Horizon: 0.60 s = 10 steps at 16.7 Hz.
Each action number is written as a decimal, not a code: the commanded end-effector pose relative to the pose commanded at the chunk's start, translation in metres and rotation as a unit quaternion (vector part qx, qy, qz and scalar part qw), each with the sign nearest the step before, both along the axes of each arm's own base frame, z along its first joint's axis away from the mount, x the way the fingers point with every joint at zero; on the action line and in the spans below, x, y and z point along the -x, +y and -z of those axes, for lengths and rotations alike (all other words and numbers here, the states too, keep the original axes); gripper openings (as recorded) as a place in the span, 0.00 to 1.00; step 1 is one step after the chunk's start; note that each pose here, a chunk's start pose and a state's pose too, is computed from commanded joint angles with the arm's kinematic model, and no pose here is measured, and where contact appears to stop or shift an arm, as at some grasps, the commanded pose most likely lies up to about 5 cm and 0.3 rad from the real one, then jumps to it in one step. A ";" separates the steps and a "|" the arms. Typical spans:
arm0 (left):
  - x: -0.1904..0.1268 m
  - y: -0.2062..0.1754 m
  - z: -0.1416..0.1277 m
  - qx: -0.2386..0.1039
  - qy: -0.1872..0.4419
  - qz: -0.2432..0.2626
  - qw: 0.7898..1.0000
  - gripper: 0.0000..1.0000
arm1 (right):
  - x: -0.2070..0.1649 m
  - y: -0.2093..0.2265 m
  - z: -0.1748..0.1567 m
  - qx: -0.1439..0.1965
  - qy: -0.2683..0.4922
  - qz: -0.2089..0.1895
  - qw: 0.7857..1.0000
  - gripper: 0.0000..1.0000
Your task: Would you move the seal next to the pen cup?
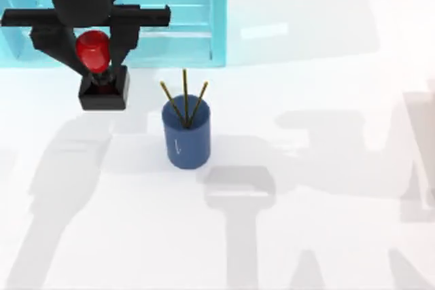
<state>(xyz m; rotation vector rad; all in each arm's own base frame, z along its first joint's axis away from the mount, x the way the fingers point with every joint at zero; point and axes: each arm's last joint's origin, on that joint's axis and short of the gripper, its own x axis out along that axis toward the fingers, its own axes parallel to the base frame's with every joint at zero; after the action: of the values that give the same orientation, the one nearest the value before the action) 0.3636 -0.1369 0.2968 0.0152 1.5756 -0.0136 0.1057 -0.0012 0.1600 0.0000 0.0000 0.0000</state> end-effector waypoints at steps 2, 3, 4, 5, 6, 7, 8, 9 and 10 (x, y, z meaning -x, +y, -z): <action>-0.015 -0.005 -0.002 0.002 -0.005 0.000 1.000 0.00 | 0.000 0.000 0.000 0.000 0.000 0.000 1.000 1.00; -0.020 -0.007 -0.001 0.002 -0.005 0.001 1.000 0.00 | 0.000 0.000 0.000 0.000 0.000 0.000 1.000 1.00; -0.025 -0.009 0.000 0.002 -0.004 0.001 1.000 0.00 | 0.000 0.000 0.000 0.000 0.000 0.000 1.000 1.00; -0.028 -0.010 0.002 0.001 -0.003 0.001 1.000 0.00 | 0.000 0.000 0.000 0.000 0.000 0.000 1.000 1.00; -0.030 -0.010 0.003 0.001 -0.003 0.001 1.000 0.00 | 0.000 0.000 0.000 0.000 0.000 0.000 1.000 1.00; -0.031 -0.010 0.003 0.001 -0.002 0.001 1.000 0.00 | 0.000 0.000 0.000 0.000 0.000 0.000 1.000 1.00; -0.031 -0.010 0.003 0.001 -0.002 0.001 1.000 0.00 | 0.000 0.000 0.000 0.000 0.000 0.000 1.000 1.00; -0.031 -0.010 0.003 0.001 -0.002 0.001 1.000 0.00 | 0.000 0.000 0.000 0.000 0.000 0.000 1.000 1.00; -0.030 -0.010 0.003 0.001 -0.003 0.002 1.000 0.00 | 0.000 0.000 0.000 0.000 0.000 0.000 1.000 1.00</action>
<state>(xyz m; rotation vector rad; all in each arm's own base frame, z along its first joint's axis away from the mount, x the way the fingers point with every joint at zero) 0.3937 -0.1472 0.2942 0.0162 1.5686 -0.0186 0.1057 -0.0012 0.1600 0.0000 0.0000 0.0000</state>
